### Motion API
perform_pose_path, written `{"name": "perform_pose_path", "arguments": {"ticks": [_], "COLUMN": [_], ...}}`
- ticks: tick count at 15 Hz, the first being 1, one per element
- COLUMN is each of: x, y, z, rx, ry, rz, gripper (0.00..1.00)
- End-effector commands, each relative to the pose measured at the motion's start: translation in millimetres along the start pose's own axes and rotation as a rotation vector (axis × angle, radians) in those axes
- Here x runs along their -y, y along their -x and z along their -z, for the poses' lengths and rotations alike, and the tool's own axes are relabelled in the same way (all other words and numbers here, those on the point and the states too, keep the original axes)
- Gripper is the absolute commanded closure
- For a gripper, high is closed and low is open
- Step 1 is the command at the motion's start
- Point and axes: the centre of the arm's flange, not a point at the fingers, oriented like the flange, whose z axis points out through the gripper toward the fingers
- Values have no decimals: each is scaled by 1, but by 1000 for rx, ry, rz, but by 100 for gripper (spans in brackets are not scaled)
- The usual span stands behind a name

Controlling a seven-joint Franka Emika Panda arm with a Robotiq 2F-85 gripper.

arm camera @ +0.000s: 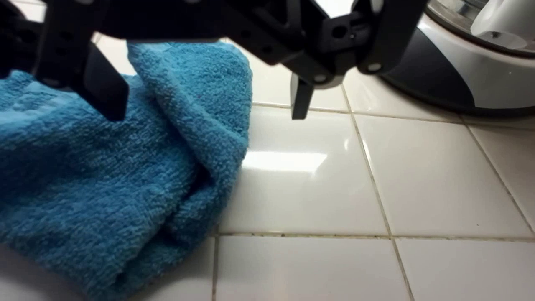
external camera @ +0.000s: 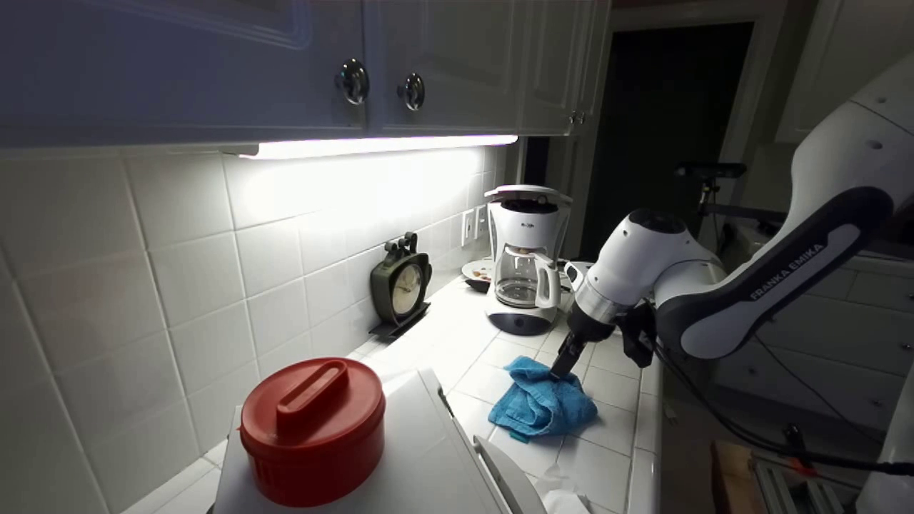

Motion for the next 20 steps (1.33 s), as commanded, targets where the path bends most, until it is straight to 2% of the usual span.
{"name": "perform_pose_path", "arguments": {"ticks": [1, 2, 4, 9, 13, 14, 15, 17, 20], "x": [-3, -5, -11, -27, -40, -42, -43, -39, -27], "y": [14, 15, 18, 26, 44, 48, 50, 45, 32], "z": [-16, -17, -15, -3, -6, -7, -6, 6, 32], "rx": [-12, -12, -15, -22, 40, 51, 56, 33, -18], "ry": [15, 21, 37, 91, 105, 104, 104, 99, 91], "rz": [-13, -19, -28, -54, -105, -115, -121, -122, -95], "gripper": [26, 34, 41, 33, 39, 38, 18, 6, 0]}}
